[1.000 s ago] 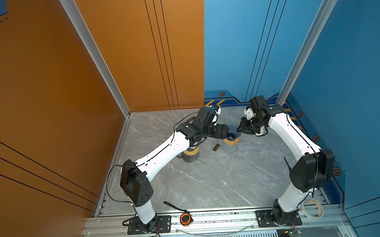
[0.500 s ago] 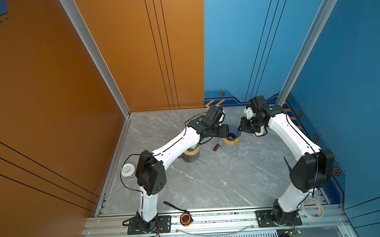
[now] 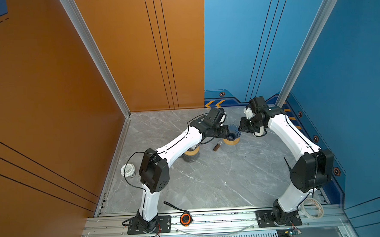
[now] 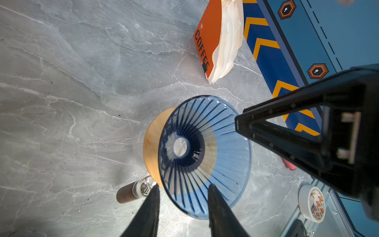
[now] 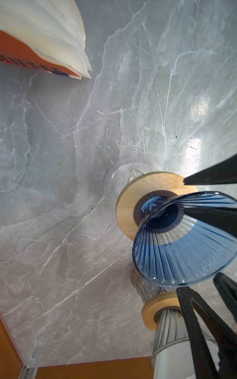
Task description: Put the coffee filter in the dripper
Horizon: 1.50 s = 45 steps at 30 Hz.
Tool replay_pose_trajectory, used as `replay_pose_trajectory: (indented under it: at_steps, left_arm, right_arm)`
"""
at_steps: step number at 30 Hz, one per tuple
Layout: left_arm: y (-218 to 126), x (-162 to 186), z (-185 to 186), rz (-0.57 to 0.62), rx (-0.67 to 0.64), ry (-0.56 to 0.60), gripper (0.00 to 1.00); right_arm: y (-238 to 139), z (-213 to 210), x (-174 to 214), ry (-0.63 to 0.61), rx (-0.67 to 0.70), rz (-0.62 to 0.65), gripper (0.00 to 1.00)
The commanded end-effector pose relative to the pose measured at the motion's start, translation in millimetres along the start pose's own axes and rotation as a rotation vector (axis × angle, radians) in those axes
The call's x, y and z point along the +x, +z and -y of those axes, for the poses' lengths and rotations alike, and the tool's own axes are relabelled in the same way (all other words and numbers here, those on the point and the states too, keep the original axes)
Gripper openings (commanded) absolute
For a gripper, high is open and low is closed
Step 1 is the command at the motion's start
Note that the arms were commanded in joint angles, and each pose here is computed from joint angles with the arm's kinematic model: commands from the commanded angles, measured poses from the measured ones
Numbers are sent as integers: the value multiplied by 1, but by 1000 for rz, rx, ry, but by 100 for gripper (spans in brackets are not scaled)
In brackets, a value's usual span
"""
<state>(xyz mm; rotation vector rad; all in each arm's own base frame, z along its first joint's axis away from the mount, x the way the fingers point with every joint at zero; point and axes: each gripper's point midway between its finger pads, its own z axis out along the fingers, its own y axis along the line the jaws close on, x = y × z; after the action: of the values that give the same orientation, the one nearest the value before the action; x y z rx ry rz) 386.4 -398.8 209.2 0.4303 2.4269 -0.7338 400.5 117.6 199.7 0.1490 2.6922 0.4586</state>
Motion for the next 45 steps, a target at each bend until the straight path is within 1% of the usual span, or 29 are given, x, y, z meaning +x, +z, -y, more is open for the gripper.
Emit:
replay_pose_trajectory:
  at_steps: [1,13,17,22,28,37,42,45]
  left_arm:
    - [5,0,-3,-19,5,-14,39]
    - [13,-1,-9,-28,5,-27,33]
    - [13,-2,-12,-28,1,-37,33]
    - [13,-6,-10,-23,11,-38,34]
    - [15,-10,-10,-16,12,-38,34]
    - [24,-11,-14,-22,10,-42,31]
    - [26,-9,-19,-28,3,-49,28]
    - [27,-9,-20,-30,2,-51,23]
  right_arm:
    - [1,3,-3,1,0,10,18]
    - [10,4,-2,15,-3,-12,18]
    - [13,4,-2,14,-3,-19,20]
    - [16,5,-2,15,-2,-25,20]
    - [17,4,-2,15,-1,-24,16]
    - [18,3,-1,17,-1,-27,11]
    - [18,2,-2,18,-3,-27,9]
    - [20,3,-2,21,-3,-31,9]
